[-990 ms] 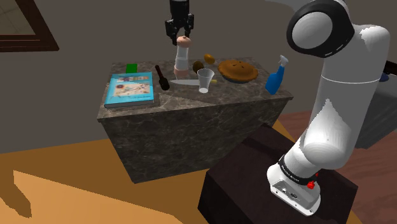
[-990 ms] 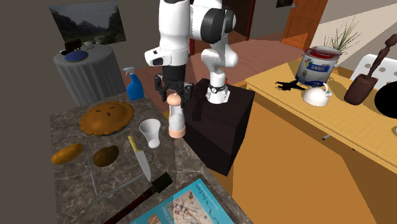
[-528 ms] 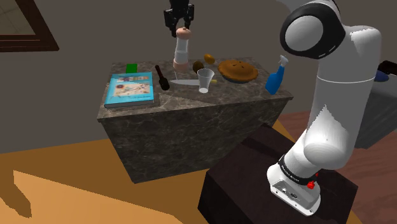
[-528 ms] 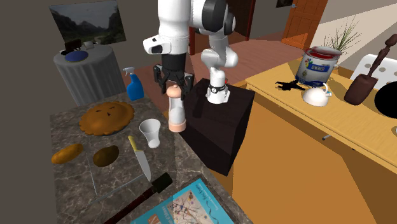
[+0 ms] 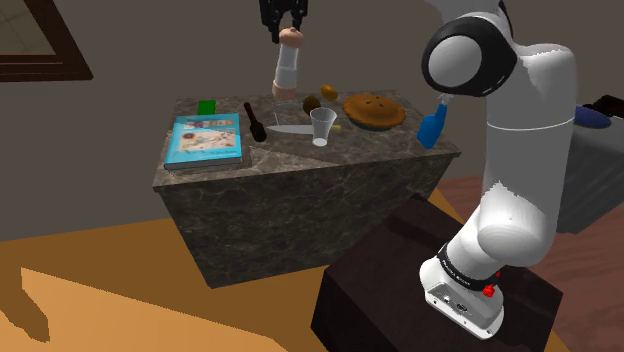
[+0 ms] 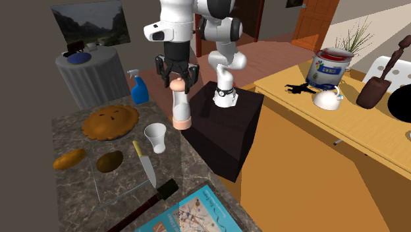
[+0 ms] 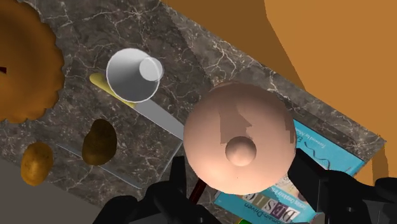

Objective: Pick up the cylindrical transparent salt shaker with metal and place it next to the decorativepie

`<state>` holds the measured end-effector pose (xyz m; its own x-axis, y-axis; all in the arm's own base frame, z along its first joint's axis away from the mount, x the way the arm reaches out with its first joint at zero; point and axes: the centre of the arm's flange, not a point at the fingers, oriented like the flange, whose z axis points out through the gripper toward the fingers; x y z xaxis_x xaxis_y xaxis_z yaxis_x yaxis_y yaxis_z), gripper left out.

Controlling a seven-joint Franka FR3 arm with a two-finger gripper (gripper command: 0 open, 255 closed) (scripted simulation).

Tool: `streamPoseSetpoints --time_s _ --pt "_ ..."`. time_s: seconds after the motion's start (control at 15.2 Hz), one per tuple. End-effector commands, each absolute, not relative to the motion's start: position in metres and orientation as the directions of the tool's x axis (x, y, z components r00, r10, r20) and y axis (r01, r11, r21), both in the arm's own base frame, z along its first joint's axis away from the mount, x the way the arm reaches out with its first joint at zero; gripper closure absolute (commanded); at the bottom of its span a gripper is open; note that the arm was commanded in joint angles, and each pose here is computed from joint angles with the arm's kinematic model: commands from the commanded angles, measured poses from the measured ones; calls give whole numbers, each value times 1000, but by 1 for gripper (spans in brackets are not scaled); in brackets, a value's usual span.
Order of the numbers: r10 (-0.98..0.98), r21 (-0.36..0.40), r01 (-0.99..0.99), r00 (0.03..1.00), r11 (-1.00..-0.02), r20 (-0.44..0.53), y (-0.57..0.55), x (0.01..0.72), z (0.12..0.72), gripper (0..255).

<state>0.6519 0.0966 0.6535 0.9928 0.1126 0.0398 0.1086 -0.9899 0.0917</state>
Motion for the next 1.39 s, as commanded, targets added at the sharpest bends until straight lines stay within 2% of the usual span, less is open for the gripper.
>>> streamPoseSetpoints --time_s 0.0,1.32 --pt "112 92 108 993 -990 41 81 640 657 255" --pt "112 92 108 993 -990 41 -144 502 659 255"
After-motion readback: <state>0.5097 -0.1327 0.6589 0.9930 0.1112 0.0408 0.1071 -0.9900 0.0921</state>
